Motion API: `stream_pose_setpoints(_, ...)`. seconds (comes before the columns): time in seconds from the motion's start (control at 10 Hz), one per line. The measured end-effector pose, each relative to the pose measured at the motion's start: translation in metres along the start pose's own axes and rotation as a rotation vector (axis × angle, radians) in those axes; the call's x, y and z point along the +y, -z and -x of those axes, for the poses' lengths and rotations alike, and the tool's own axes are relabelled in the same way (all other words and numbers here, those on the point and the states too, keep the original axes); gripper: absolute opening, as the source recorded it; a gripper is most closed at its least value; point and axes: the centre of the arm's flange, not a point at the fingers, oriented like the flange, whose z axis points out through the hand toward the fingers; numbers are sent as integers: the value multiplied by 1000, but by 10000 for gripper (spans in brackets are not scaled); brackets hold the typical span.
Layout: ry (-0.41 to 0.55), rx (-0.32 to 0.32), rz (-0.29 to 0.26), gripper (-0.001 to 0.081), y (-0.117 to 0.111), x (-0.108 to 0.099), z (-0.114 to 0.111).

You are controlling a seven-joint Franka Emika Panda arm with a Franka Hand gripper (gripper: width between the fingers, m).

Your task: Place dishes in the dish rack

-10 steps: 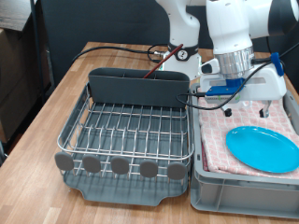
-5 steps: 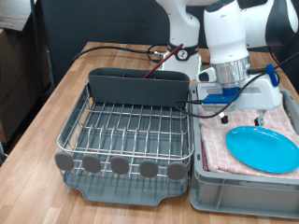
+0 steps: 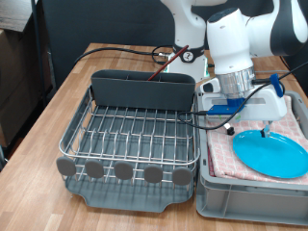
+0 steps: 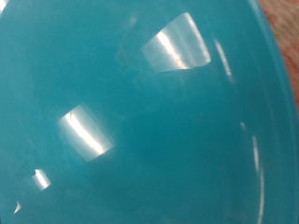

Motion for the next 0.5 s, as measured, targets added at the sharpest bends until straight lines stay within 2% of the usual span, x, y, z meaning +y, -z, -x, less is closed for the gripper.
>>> stream_pose_setpoints(0.3, -1, -4, -18, 803, 0, -2, -1)
stream_pose_setpoints(0.4, -15, 8, -22, 726, -1, -2, -2)
stream_pose_setpoints(0.5, -33, 19, -21, 726, -2, -1, -3)
